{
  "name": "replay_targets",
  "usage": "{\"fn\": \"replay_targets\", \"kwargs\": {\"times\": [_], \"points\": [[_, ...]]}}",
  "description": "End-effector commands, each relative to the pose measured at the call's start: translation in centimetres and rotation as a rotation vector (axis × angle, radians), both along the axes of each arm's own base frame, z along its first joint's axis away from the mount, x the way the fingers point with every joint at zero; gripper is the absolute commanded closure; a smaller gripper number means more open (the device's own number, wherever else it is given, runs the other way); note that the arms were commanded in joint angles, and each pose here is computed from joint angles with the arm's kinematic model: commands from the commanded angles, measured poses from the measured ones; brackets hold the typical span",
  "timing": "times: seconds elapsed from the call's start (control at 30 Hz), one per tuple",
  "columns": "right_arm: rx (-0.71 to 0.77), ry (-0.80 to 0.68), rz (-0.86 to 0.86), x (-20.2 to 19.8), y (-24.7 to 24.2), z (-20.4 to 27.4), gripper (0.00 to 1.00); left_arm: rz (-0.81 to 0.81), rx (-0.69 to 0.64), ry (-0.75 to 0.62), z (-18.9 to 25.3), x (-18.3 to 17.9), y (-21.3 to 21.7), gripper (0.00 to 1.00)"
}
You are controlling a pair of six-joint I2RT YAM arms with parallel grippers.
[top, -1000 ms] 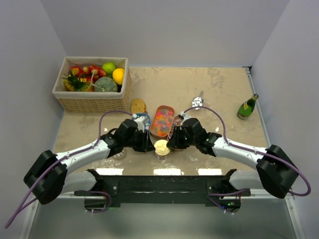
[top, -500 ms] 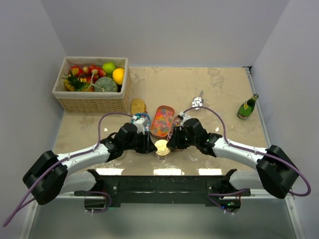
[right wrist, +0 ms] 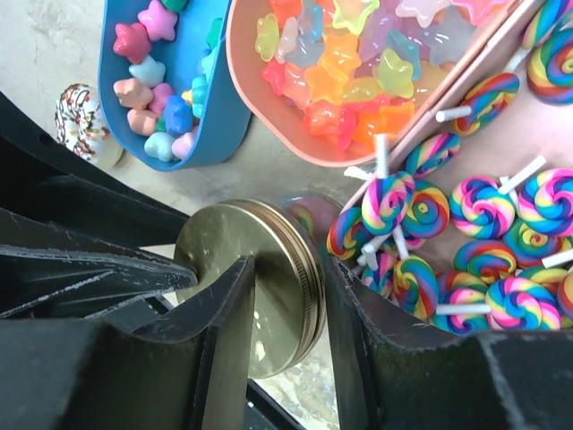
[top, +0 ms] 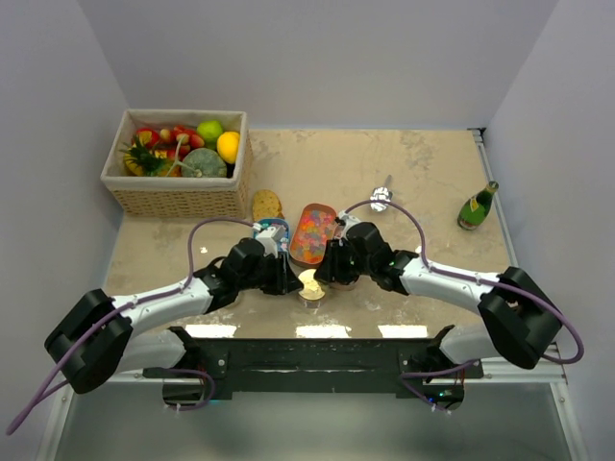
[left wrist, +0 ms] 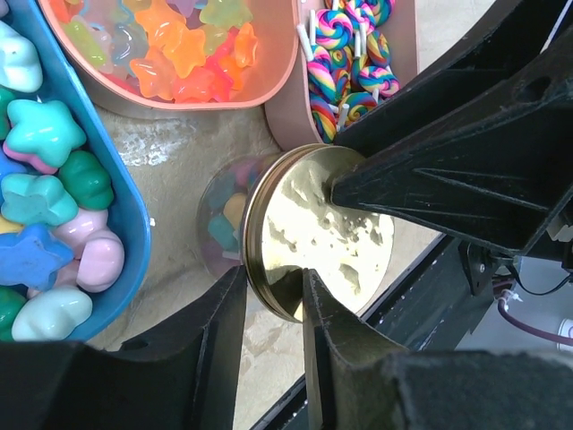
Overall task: Pack the candies
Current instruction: Screw the bottle lid onto the packing bottle.
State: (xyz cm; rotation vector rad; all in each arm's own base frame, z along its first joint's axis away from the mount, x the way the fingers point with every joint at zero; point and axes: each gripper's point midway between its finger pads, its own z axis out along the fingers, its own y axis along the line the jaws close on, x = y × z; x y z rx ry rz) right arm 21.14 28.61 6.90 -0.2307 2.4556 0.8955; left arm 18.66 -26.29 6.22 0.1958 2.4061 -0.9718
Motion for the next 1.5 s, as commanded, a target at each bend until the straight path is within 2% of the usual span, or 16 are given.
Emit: {"fn": "replay_targets", "kwargs": {"times": [0.0,0.17,0.33,0.53,0.8,1.03,1.2,1.4,1.47], "points": [[-0.104,0.087,0.059,-2.4,-1.2,-3.2,0.62,0.030,0.275,0.129,-7.6,-3.0,5.4,0.76],[-0.083,0.078,0.076,-2.6,-1.0,-2.7,0.61,0.027,0.275,0.155,-8.8,-4.0,5.9,0.77],[-0.032,0.057,0.149,-3.3,-0.3,-1.5,0.55,0.027,0.264,0.154,-9.1,-4.3,6.0,0.77],[-0.015,0.062,0.246,-5.1,-0.6,-0.9,0.47,0.044,0.234,0.063,-6.7,-2.5,5.2,0.63],[-0.060,0.047,0.234,-5.0,-1.5,-1.0,0.45,0.050,0.143,-0.108,-3.0,-0.7,4.2,0.32],[-0.112,-0.021,0.142,-2.9,-2.2,0.8,0.46,-0.004,-0.016,-0.318,1.5,-1.0,2.5,0.23],[-0.114,-0.043,0.131,-2.2,-2.0,1.5,0.46,-0.058,-0.037,-0.397,1.5,-2.1,2.2,0.19],[-0.108,-0.032,0.128,-2.0,-1.6,1.3,0.46,-0.108,-0.037,-0.489,1.1,-3.3,1.5,0.10],[-0.104,-0.030,0.130,-2.0,-1.5,1.2,0.46,-0.120,-0.010,-0.522,1.0,-3.4,1.4,0.00]]}}
